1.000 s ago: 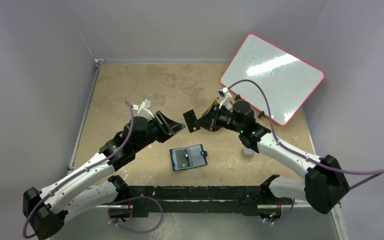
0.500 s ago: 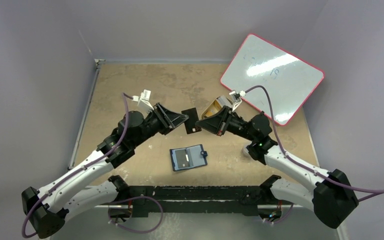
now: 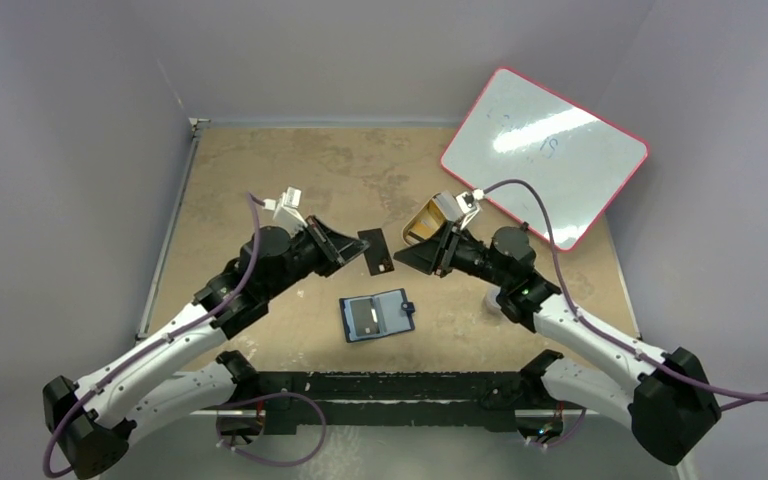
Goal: Put the credit cards into the card holder
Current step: Pick up the credit card from the storage box, then insert the credit card into the card holder.
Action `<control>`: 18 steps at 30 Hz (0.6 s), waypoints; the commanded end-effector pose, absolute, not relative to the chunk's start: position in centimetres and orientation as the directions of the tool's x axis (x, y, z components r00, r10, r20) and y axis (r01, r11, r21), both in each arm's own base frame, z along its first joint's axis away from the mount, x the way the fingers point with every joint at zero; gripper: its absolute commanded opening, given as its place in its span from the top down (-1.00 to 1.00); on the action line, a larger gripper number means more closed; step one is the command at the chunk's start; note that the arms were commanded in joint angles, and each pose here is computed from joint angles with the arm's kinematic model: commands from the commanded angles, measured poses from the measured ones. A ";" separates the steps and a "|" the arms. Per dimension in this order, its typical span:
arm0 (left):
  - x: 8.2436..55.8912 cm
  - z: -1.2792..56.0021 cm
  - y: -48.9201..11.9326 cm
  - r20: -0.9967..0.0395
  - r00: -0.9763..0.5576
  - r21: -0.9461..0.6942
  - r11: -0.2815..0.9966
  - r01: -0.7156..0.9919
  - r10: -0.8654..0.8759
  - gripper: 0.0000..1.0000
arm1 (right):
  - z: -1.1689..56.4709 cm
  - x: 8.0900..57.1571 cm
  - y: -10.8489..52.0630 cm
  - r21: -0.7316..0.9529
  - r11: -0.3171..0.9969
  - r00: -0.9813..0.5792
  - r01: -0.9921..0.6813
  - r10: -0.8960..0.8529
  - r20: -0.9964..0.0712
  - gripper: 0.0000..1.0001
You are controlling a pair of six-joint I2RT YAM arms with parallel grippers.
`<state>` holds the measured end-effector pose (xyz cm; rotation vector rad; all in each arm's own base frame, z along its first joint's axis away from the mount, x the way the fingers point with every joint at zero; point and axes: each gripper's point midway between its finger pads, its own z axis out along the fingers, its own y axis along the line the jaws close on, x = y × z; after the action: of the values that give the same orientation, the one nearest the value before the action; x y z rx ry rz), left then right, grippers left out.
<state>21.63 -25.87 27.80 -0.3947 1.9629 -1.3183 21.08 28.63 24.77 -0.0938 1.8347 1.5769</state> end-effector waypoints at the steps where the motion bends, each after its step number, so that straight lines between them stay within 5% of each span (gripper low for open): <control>1: 21.3 22.2 -24.1 -0.426 -0.699 -0.827 0.561 0.043 -0.575 1.00 | 23.0 22.7 27.1 0.771 0.456 -0.707 -0.444 0.351 -0.614 0.08; 6: 20.6 16.0 -23.3 -0.413 -0.736 -0.766 0.642 -0.039 -0.536 1.00 | 17.6 23.0 26.6 0.722 0.582 -0.760 -0.375 0.252 -0.598 0.15; 18: 18.8 9.4 -24.6 -0.264 -0.792 -0.838 0.538 -0.095 -0.551 1.00 | 11.5 21.6 28.1 0.671 0.672 -0.855 -0.314 0.107 -0.507 0.23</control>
<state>17.96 -22.74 7.02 -0.5068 2.3937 -0.9998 20.96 26.93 10.38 -0.1130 2.3952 1.1016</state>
